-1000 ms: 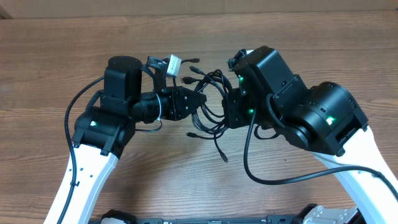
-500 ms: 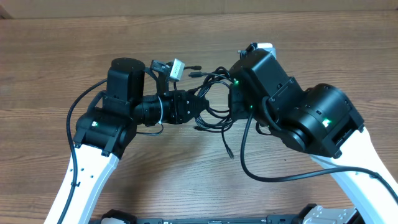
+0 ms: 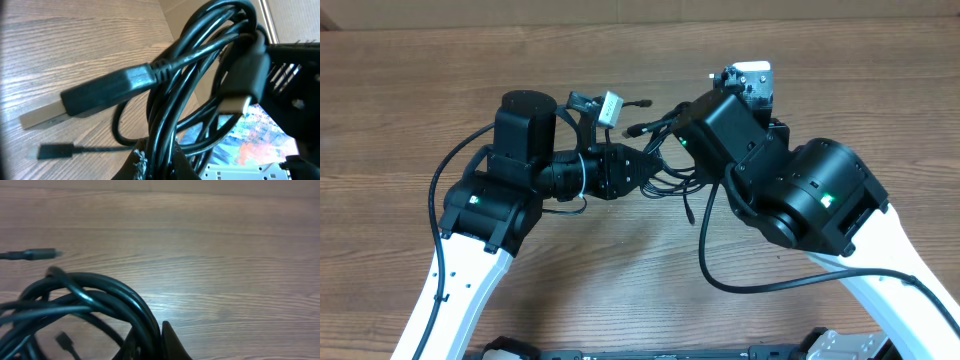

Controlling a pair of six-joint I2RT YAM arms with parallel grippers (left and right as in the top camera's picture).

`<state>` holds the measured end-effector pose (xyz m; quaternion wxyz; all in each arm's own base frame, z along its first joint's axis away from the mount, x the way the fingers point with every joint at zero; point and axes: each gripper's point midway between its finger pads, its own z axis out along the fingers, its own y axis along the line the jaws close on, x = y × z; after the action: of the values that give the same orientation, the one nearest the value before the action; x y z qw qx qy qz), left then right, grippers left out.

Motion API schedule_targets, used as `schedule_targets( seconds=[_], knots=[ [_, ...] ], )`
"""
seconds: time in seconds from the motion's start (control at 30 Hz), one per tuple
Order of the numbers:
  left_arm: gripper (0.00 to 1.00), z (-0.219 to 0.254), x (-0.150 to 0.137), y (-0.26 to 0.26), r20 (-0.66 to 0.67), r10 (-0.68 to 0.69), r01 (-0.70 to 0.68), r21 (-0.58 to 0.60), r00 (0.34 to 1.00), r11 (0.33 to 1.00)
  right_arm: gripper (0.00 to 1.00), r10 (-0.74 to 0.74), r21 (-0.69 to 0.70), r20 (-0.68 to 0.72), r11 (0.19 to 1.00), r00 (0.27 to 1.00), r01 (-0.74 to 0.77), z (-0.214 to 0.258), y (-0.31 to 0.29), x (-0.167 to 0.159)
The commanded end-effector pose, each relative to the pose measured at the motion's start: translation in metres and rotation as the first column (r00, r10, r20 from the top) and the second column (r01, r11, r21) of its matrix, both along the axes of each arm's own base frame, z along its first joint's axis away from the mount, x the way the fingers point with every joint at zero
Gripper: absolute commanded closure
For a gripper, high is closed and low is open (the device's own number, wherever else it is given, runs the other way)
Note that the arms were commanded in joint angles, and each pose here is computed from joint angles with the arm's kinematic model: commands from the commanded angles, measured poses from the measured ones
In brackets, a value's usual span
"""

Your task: Untangle cables

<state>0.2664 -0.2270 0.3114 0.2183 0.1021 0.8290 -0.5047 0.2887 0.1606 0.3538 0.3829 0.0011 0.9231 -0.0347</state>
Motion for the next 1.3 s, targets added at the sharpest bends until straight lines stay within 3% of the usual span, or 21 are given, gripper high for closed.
schedule_targets(
  seconds=[0.0, 0.07, 0.13, 0.43, 0.53, 0.77, 0.83, 0.93, 1.13, 1.27],
  knots=[
    [0.93, -0.018, -0.002, 0.01, -0.021, 0.013, -0.012, 0.054, 1.0, 0.998, 0.95, -0.304, -0.188, 0.358, 0.903, 0.883, 0.386, 0.068, -0.095, 0.014],
    [0.93, -0.018, -0.002, 0.01, -0.021, 0.012, -0.01, 0.057, 1.0, 0.998, 0.92, -0.314, -0.207, 0.384, 0.887, 0.868, 0.412, 0.072, -0.101, 0.013],
    [0.93, -0.019, -0.003, 0.01, -0.013, 0.005, -0.004, 0.062, 1.0, 0.998, 0.82, -0.325, -0.223, 0.416, 0.869, 0.849, 0.442, 0.079, -0.106, 0.012],
    [0.92, -0.022, -0.006, 0.011, -0.012, -0.006, 0.007, 0.075, 1.0, 0.997, 0.8, -0.338, -0.27, 0.477, 0.822, 0.811, 0.501, 0.091, -0.118, 0.007],
    [0.92, -0.025, -0.008, 0.012, -0.011, -0.016, 0.017, 0.086, 1.0, 0.996, 0.58, -0.343, -0.3, 0.513, 0.787, 0.787, 0.539, 0.099, -0.127, 0.003],
    [0.92, -0.042, -0.009, 0.023, -0.044, 0.029, -0.021, 0.171, 0.999, 0.985, 0.57, -0.379, -0.303, 0.532, 0.75, 0.758, 0.588, 0.103, -0.141, 0.003],
    [0.92, -0.051, -0.008, 0.03, -0.05, 0.053, -0.041, 0.222, 0.997, 0.974, 0.49, -0.394, -0.302, 0.532, 0.738, 0.749, 0.603, 0.103, -0.147, 0.003],
    [0.93, -0.058, -0.01, 0.035, -0.057, 0.067, -0.049, 0.264, 0.996, 0.963, 0.47, -0.425, -0.296, 0.524, 0.722, 0.738, 0.625, 0.102, -0.158, 0.005],
    [0.92, -0.053, -0.009, 0.035, -0.043, 0.063, -0.05, 0.259, 0.997, 0.965, 0.32, -0.414, -0.209, 0.341, 0.842, 0.844, 0.497, 0.065, -0.138, 0.017],
    [0.93, -0.043, -0.006, 0.035, -0.009, 0.062, -0.057, 0.259, 0.998, 0.964, 0.24, -0.305, -0.16, 0.171, 0.93, 0.937, 0.332, 0.037, -0.109, 0.019]
  ],
)
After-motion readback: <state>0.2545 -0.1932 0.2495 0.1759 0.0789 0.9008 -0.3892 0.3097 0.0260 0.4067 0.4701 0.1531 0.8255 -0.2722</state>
